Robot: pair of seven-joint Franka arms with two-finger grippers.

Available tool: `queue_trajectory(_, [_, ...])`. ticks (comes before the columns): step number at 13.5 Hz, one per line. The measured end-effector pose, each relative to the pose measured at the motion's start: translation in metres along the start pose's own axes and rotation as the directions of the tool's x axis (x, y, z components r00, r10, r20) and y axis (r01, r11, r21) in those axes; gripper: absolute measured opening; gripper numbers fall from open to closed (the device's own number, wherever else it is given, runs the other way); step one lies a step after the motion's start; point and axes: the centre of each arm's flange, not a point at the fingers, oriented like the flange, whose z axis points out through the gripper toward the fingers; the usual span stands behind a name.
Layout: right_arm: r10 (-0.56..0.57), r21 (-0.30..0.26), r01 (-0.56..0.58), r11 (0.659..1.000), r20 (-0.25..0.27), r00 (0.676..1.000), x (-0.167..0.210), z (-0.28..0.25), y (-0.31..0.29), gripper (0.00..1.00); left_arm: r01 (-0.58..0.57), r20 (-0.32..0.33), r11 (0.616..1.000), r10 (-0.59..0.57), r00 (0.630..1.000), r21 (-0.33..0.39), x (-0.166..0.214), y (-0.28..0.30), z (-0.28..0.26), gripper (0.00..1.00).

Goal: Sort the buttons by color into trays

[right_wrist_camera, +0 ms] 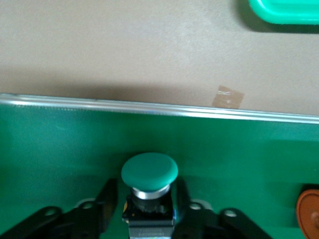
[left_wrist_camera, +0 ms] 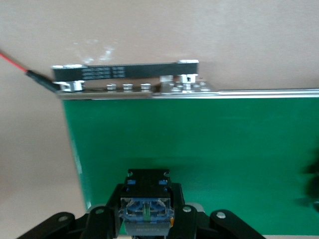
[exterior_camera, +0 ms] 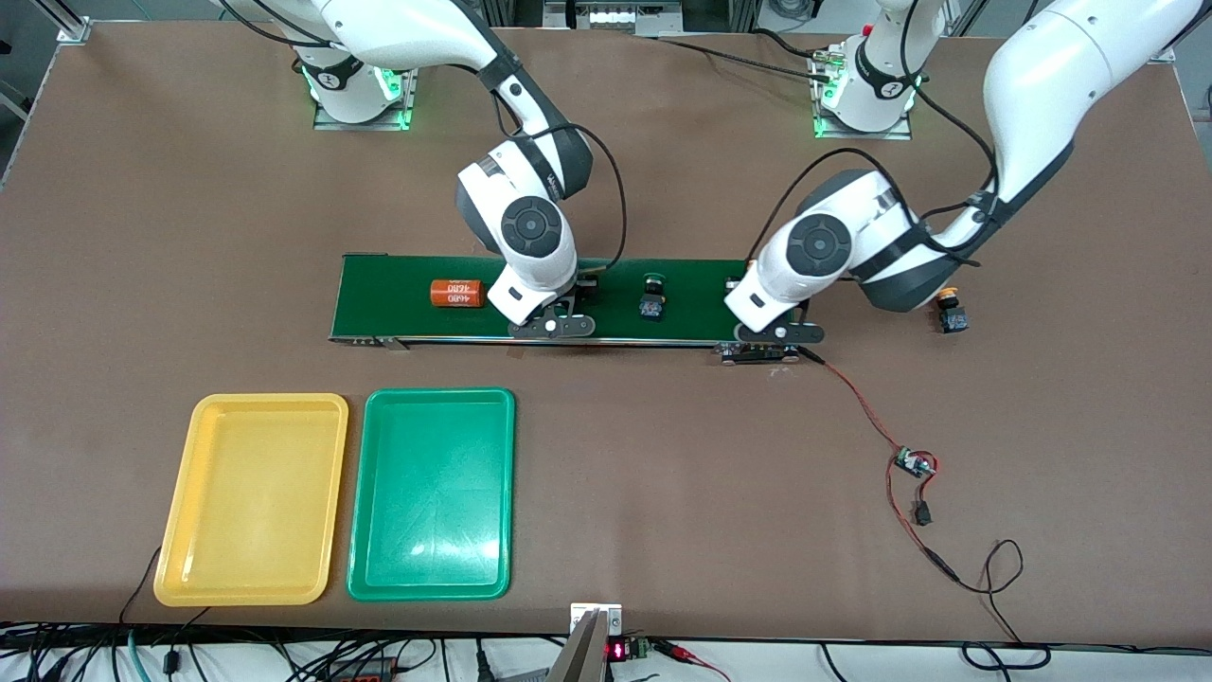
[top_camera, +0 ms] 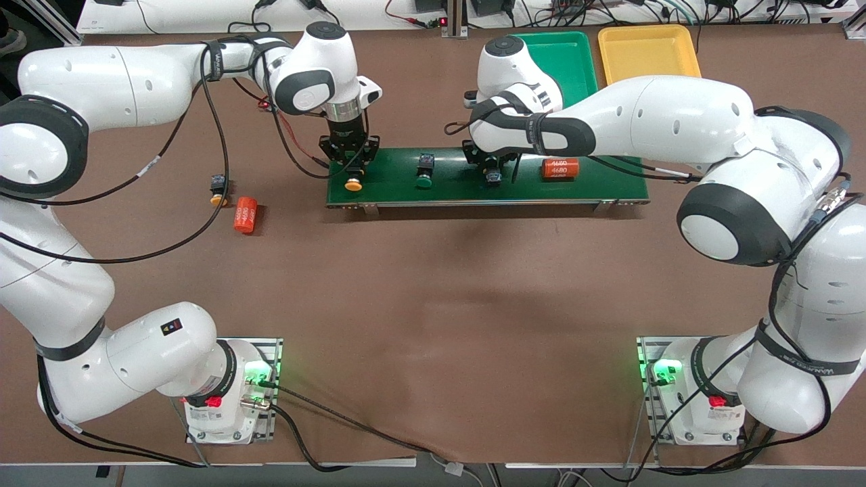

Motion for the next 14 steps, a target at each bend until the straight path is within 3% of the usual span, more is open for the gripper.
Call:
queue_trajectory(1, [0.004,0.001,-0.004,1.0,-0.001,1.0,0.002,-0.001,0.002,0.38,0.002,0.002,1.0,-0.002,1.0,-0.014,0.002,0.001,0.005,0.41])
queue_trajectory(2, [0.006,0.004,-0.006,1.0,-0.005,1.0,0.004,-0.004,0.003,0.33,0.008,0.005,1.0,-0.008,1.0,-0.03,0.006,-0.001,0.01,0.41])
queue_trajectory(3, [0.006,0.01,-0.006,1.0,-0.013,1.0,0.005,-0.008,0.002,0.33,0.016,0.009,0.999,-0.015,1.0,-0.043,0.009,-0.002,0.014,0.48])
queue_trajectory(6, [0.013,0.032,-0.011,0.999,-0.047,0.999,0.014,-0.028,0.001,0.33,0.041,-0.007,0.997,-0.041,0.999,-0.059,0.021,-0.009,0.001,0.79])
queue_trajectory(8, [0.044,0.054,-0.04,0.998,-0.088,0.995,0.034,-0.051,0.014,0.33,0.062,-0.001,0.998,-0.062,0.998,-0.018,0.031,-0.016,-0.037,0.98])
queue_trajectory(11, [0.117,0.079,-0.107,0.991,-0.134,0.984,0.071,-0.079,0.059,0.33,0.114,0.029,0.991,-0.116,0.993,0.071,0.043,-0.039,-0.1,1.0])
queue_trajectory(14, [0.177,0.078,-0.167,0.983,-0.161,0.971,0.102,-0.088,0.106,0.33,0.144,0.087,0.978,-0.158,0.984,0.15,0.053,-0.083,-0.115,1.0])
